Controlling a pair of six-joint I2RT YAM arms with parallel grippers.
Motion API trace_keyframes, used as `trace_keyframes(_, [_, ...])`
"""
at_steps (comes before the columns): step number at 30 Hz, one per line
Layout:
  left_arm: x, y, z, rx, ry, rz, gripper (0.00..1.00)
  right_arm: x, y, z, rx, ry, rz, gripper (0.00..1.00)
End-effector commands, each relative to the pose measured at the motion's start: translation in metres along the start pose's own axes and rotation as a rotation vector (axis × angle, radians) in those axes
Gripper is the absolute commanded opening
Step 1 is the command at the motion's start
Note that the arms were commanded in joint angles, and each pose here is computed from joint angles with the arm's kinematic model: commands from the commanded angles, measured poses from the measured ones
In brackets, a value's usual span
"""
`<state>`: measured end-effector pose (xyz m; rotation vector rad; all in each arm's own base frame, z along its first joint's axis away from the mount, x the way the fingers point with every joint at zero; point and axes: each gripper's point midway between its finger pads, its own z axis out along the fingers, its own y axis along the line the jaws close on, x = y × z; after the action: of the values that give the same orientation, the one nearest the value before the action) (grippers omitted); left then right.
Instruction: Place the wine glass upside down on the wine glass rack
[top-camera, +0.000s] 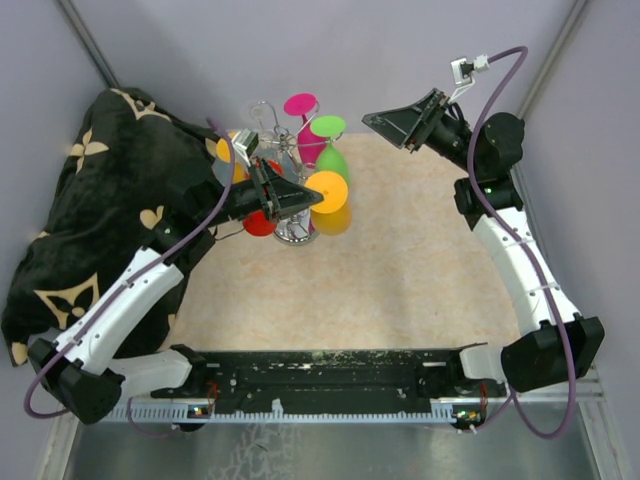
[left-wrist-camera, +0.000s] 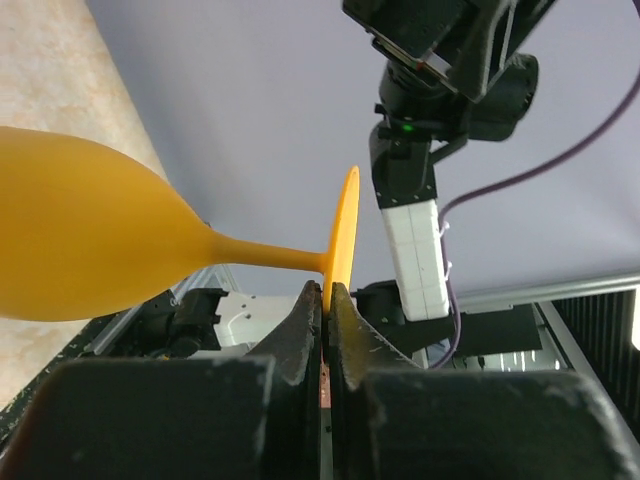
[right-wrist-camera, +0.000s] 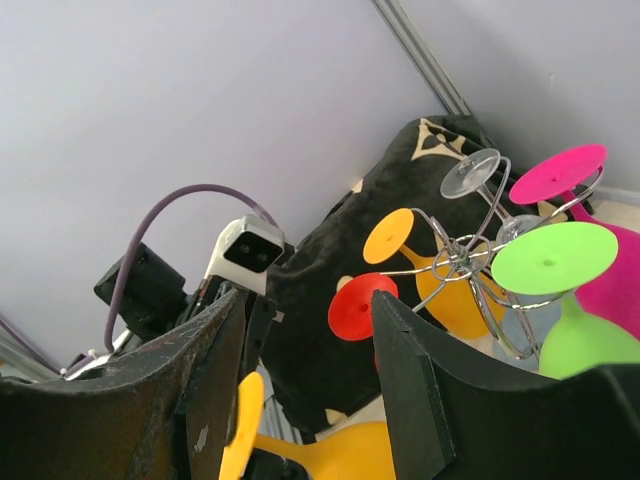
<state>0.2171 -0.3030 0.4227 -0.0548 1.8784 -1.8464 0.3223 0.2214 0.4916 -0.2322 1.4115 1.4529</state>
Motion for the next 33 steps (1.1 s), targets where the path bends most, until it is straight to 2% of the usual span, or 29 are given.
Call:
trace_keyframes(1, [-0.017,0.0,0.009,-0.029,-0.059,0.052,0.0,-0.025,0.036,-0.007,-0.054,-0.058,-0.109,0.54])
trace_keyframes(12, [-0.05,0.024,0.019,-0.151,-0.205,0.071,0.0,-0.023,0.038,-0.011,-0.049,-0.056,-0.112,0.54])
trace_keyframes(33, [-0.075,0.045,0.035,-0.188,-0.307,0.05,0.0,-0.022,0.041,-0.013,-0.055,-0.05,-0.109,0.54])
